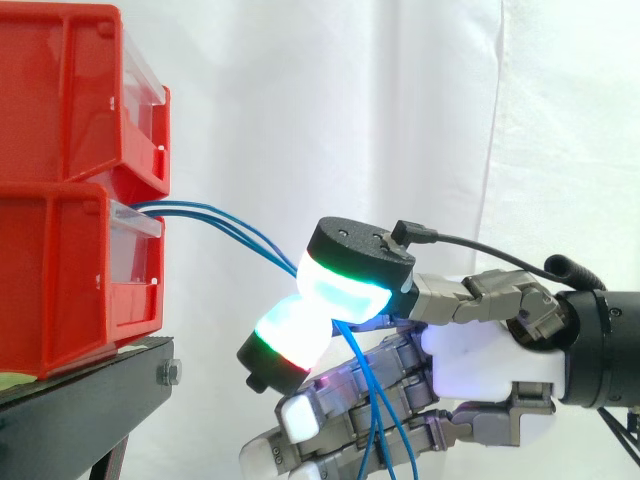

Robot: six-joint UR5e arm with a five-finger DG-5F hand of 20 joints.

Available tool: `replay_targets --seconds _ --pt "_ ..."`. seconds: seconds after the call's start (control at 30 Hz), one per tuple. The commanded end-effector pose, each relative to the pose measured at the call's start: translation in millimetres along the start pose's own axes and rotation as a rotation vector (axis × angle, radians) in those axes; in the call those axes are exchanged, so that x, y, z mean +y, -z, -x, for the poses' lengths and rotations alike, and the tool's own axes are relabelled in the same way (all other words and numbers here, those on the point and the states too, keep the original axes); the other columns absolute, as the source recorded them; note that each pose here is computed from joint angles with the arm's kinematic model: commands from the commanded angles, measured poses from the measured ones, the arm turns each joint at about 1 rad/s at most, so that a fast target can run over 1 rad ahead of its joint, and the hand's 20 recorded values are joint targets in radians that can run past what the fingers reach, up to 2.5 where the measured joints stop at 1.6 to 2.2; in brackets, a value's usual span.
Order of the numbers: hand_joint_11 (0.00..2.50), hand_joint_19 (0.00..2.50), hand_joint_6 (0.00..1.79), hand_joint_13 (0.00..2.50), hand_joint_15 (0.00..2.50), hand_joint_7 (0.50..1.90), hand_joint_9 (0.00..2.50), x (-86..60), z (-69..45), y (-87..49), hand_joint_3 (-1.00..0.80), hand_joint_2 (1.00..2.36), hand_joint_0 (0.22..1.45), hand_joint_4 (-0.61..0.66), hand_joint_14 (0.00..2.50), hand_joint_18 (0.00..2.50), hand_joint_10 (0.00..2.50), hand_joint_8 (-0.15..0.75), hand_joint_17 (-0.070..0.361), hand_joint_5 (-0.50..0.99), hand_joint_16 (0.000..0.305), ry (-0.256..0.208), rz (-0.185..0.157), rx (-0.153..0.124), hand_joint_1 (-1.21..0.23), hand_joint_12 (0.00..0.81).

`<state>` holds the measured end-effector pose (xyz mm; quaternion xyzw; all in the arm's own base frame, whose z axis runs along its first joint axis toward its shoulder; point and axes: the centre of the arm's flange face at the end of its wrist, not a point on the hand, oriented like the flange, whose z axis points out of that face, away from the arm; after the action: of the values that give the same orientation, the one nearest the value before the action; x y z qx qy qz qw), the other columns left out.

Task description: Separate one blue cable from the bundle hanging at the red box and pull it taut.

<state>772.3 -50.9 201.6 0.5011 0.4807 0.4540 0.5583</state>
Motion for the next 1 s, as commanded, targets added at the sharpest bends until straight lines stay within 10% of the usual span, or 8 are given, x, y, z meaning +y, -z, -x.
replay_targets --seconds 0.0,0.23,0.47,0.97 --pt "0.71 0.29 0.96 0.75 0.33 1.07 0.8 13.9 5.0 6.4 -0.5 1.0 0.72 0.19 0.01 0.59 0.02 0.356 0.076 -0.2 0.034 0.019 -0.035 0.007 -0.81 0.33" --pt "0.76 0.32 0.94 0.77 0.35 1.05 0.87 31.9 12.9 16.5 -0.5 1.0 0.52 0.21 0.01 0.61 0.02 0.368 0.082 -0.18 0.037 0.06 -0.09 0.009 -0.67 0.345" --pt "0.76 0.36 0.91 0.76 0.37 1.11 0.9 47.7 16.3 22.8 -0.5 1.0 0.56 0.19 0.01 0.57 0.02 0.363 0.08 -0.17 0.036 0.071 -0.114 0.009 -0.46 0.339" --pt "0.79 0.36 0.94 0.76 0.39 1.33 0.88 59.8 18.4 16.4 -0.2 1.02 0.7 0.11 0.01 0.59 0.02 0.36 0.088 -0.18 0.039 0.069 -0.091 0.0 -0.86 0.365"
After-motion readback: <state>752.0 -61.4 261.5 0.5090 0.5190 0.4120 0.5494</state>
